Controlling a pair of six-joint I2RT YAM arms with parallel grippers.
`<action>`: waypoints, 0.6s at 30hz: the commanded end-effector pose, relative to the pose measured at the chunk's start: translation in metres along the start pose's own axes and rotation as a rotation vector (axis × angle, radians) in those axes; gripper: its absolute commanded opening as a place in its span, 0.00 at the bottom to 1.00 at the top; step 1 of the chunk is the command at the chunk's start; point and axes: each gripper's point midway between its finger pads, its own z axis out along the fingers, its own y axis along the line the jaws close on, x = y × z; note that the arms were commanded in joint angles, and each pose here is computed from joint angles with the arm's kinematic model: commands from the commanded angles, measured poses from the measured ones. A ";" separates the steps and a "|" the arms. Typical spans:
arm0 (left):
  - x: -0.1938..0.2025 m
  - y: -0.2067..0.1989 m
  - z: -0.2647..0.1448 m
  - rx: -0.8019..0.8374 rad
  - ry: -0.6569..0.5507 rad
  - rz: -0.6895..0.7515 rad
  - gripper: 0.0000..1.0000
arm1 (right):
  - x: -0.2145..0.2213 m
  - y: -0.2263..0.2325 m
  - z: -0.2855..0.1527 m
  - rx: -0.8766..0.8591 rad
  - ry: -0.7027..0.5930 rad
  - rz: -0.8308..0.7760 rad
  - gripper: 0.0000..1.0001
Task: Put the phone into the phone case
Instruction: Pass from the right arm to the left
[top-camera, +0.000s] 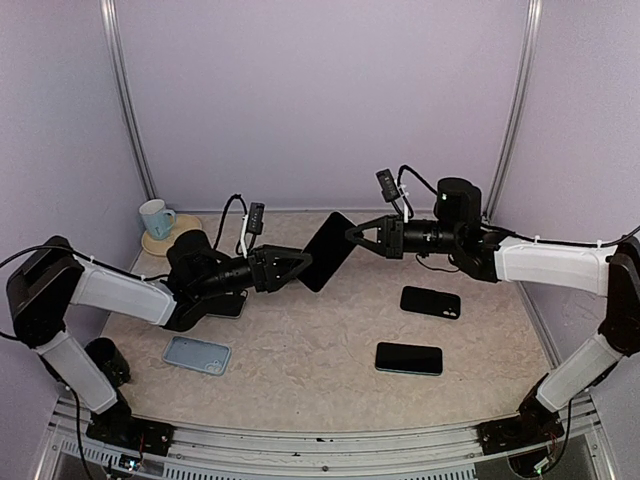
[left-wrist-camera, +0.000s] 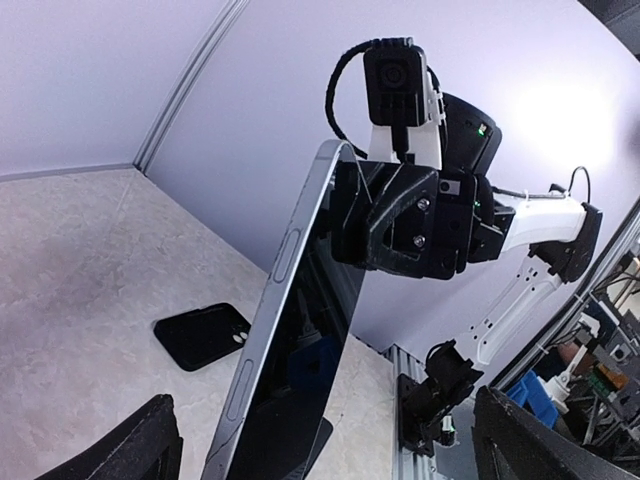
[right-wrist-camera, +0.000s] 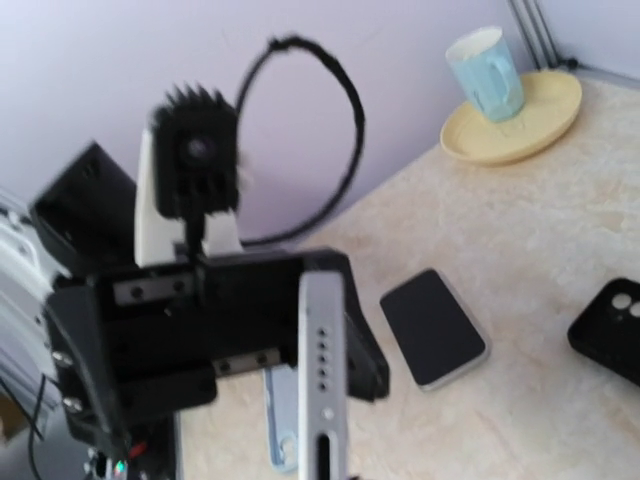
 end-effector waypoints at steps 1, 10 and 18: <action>-0.009 -0.005 0.003 0.065 -0.050 -0.042 0.96 | -0.048 0.028 -0.015 -0.059 -0.182 -0.069 0.00; 0.002 0.001 0.008 0.074 -0.023 -0.080 0.68 | -0.050 0.028 -0.020 -0.057 -0.211 -0.075 0.00; -0.004 -0.009 0.007 0.115 -0.039 -0.069 0.43 | -0.046 0.023 -0.023 -0.049 -0.229 -0.065 0.00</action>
